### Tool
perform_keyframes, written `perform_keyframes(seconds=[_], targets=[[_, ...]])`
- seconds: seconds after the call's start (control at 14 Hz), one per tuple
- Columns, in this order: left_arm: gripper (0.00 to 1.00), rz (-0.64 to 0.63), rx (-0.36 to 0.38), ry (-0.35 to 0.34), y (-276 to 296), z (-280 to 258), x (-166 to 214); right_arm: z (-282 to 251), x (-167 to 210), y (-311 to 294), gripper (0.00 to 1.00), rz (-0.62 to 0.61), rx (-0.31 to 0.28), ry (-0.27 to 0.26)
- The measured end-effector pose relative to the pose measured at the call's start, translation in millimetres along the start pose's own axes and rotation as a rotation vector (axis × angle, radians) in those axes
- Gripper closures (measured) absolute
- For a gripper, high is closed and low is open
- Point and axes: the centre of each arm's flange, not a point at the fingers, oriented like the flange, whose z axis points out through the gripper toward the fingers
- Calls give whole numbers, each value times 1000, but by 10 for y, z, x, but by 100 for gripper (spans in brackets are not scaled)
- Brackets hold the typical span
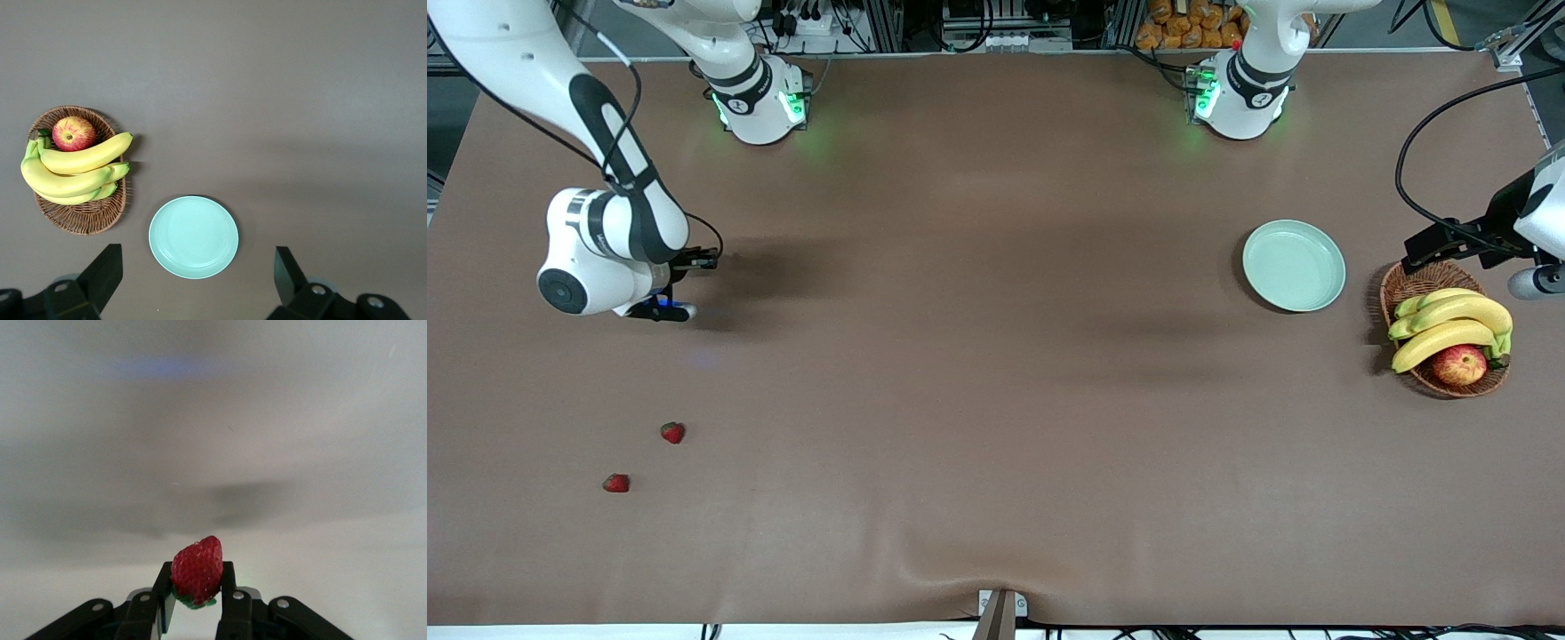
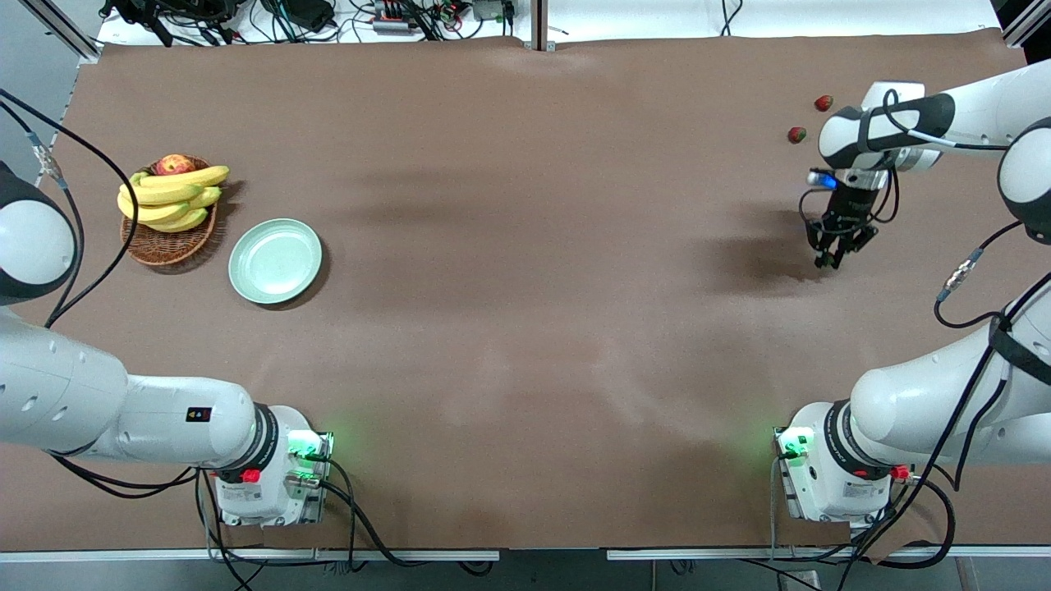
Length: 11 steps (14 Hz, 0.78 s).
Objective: Collect all strawberries into plate
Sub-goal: 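Lift the strawberry and carry it toward the table middle with the right gripper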
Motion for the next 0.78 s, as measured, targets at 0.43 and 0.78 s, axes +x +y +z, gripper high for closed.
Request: perform_keyframes(seconds=[0.43, 0.78], targets=[[0, 0, 0, -3, 3, 15, 7, -1330, 122, -1252, 69, -199, -102, 280], [0, 2, 0, -3, 12, 17, 7, -1745, 226, -2442, 69, -259, -14, 381]])
